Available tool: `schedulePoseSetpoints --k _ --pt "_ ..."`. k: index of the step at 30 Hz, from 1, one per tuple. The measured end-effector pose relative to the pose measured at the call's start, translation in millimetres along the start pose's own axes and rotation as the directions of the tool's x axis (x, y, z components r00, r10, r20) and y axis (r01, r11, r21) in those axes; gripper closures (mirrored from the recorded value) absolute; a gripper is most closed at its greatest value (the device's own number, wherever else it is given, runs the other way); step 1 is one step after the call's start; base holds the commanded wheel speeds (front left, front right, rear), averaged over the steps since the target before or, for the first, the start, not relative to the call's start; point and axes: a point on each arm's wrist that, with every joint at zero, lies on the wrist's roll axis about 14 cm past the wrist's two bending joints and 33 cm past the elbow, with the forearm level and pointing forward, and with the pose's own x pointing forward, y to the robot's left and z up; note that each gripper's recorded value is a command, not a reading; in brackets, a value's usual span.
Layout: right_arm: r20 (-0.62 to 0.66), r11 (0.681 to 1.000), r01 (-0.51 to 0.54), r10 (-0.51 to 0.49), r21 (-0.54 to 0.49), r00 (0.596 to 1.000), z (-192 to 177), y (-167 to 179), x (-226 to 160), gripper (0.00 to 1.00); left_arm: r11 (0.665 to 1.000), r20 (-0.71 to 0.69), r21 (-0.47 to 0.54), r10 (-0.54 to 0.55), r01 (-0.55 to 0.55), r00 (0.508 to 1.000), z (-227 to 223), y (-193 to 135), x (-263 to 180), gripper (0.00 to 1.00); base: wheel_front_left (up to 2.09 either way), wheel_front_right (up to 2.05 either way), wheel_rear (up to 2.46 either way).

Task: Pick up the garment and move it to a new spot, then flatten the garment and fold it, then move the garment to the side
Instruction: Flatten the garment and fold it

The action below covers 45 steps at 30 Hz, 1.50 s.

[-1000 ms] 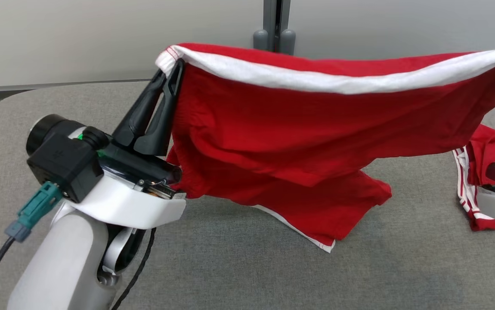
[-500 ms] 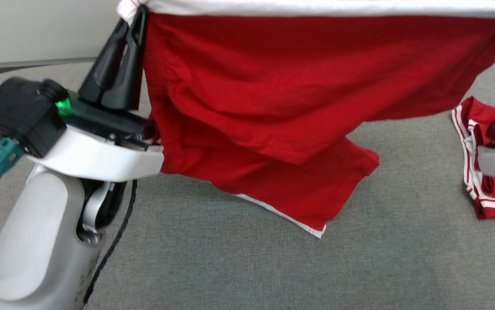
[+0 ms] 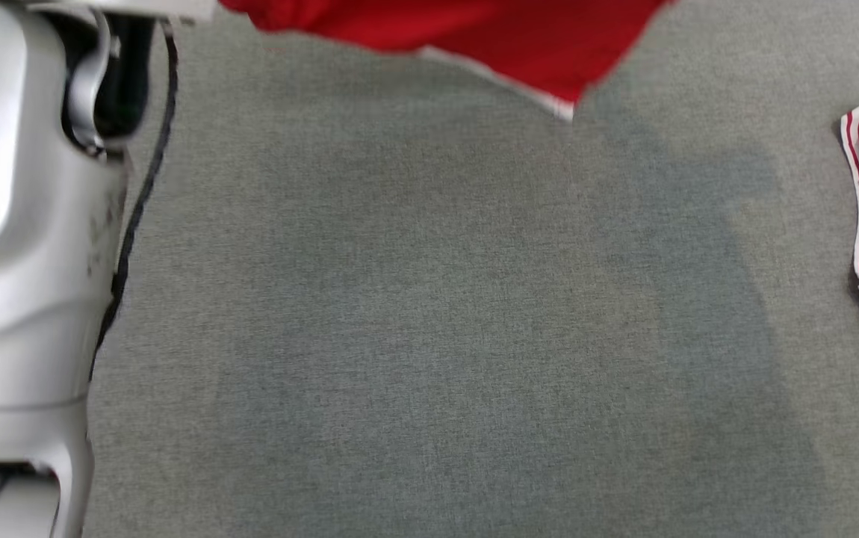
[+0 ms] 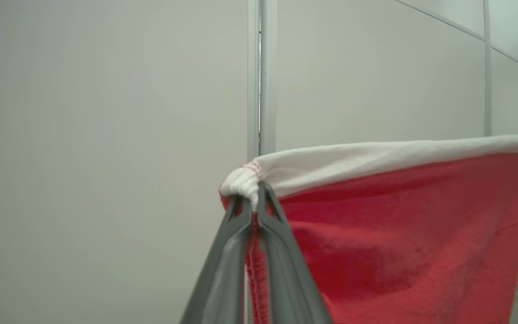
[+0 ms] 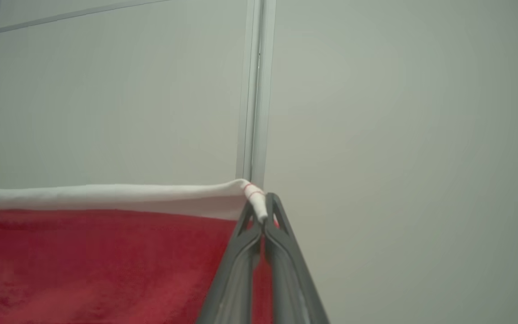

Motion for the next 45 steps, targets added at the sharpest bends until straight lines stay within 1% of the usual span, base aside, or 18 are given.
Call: schedulePoseSetpoints --k 2,5,8,10,11,13,16,20,22,24,25,28,30,36,39,40,42,45 --pt "-0.029 1.000 -0.004 0.005 0.014 1.000 -13 2 11 1.00 1.000 -0.034 -0.010 0.016 -0.016 0.999 -17 7 8 1.00 0.00 0.00 0.00" --pt "-0.115 0.999 -0.009 0.014 0.049 0.993 -46 9 15 1.00 0.998 -0.142 -0.021 0.056 -0.059 0.988 -57 20 6 1.00 0.00 0.00 0.00" --pt "-0.214 0.996 -0.004 0.024 0.094 0.977 -85 20 5 1.00 0.992 -0.264 -0.046 0.103 -0.119 0.959 -100 30 -8 1.00 0.00 0.00 0.00" --pt "-0.289 0.993 -0.009 0.044 0.121 0.956 -112 32 -9 1.00 0.986 -0.341 -0.061 0.125 -0.155 0.932 -126 32 -23 1.00 0.00 0.00 0.00" --pt "-0.324 0.990 -0.010 0.056 0.144 0.944 -126 41 -17 1.00 0.982 -0.377 -0.073 0.134 -0.174 0.917 -138 32 -32 1.00 0.00 0.00 0.00" --pt "-0.418 0.984 -0.003 0.079 0.179 0.905 -159 55 -45 1.00 0.972 -0.441 -0.093 0.154 -0.216 0.884 -160 33 -53 1.00 0.00 0.00 0.00" --pt "-0.532 0.969 0.041 0.098 0.243 0.841 -200 73 -92 1.00 0.957 -0.538 -0.109 0.170 -0.269 0.825 -191 29 -95 1.00 0.00 0.00 0.00" --pt "-0.624 0.941 0.124 0.105 0.313 0.774 -231 90 -149 1.00 0.934 -0.631 -0.116 0.194 -0.339 0.751 -217 24 -150 1.00 0.00 0.00 0.00" --pt "-0.658 0.928 0.164 0.106 0.335 0.746 -240 96 -175 1.00 0.928 -0.660 -0.112 0.198 -0.355 0.725 -223 21 -173 1.00 0.00 0.00 0.00" --pt "-0.683 0.916 0.196 0.107 0.351 0.723 -243 101 -196 1.00 0.919 -0.670 -0.118 0.206 -0.377 0.713 -223 18 -189 1.00 0.00 0.00 0.00" --pt "-0.686 0.910 0.208 0.105 0.359 0.720 -242 102 -204 1.00 0.919 -0.670 -0.120 0.205 -0.377 0.713 -221 15 -195 1.00 0.00 0.00 0.00" --pt "-0.676 0.897 0.233 0.094 0.377 0.731 -232 103 -221 1.00 0.919 -0.673 -0.122 0.201 -0.375 0.712 -215 7 -215 1.00 0.00 0.00 0.00" --pt "-0.677 0.886 0.257 0.083 0.386 0.731 -225 105 -238 1.00 0.925 -0.679 -0.122 0.186 -0.359 0.710 -210 -2 -230 1.00 0.00 0.00 0.00" --pt "-0.669 0.876 0.287 0.054 0.389 0.742 -194 110 -285 1.00 0.934 -0.680 -0.136 0.155 -0.331 0.717 -188 -28 -268 1.00 0.00 0.00 0.00" --pt "-0.666 0.874 0.293 0.046 0.388 0.745 -178 117 -307 1.00 0.933 -0.680 -0.132 0.160 -0.334 0.716 -175 -34 -289 1.00 0.00 0.00 0.00" --pt "-0.665 0.870 0.299 0.042 0.391 0.746 -167 122 -321 1.00 0.932 -0.682 -0.126 0.168 -0.340 0.712 -166 -37 -304 1.00 0.00 0.00 0.00" --pt "-0.666 0.867 0.309 0.036 0.392 0.745 -157 126 -334 1.00 0.930 -0.684 -0.120 0.177 -0.348 0.708 -158 -39 -320 1.00 0.00 0.00 0.00" --pt "-0.677 0.864 0.318 0.035 0.390 0.735 -144 130 -350 1.00 0.931 -0.681 -0.104 0.189 -0.349 0.708 -145 -41 -337 1.00 0.00 0.00 0.00"
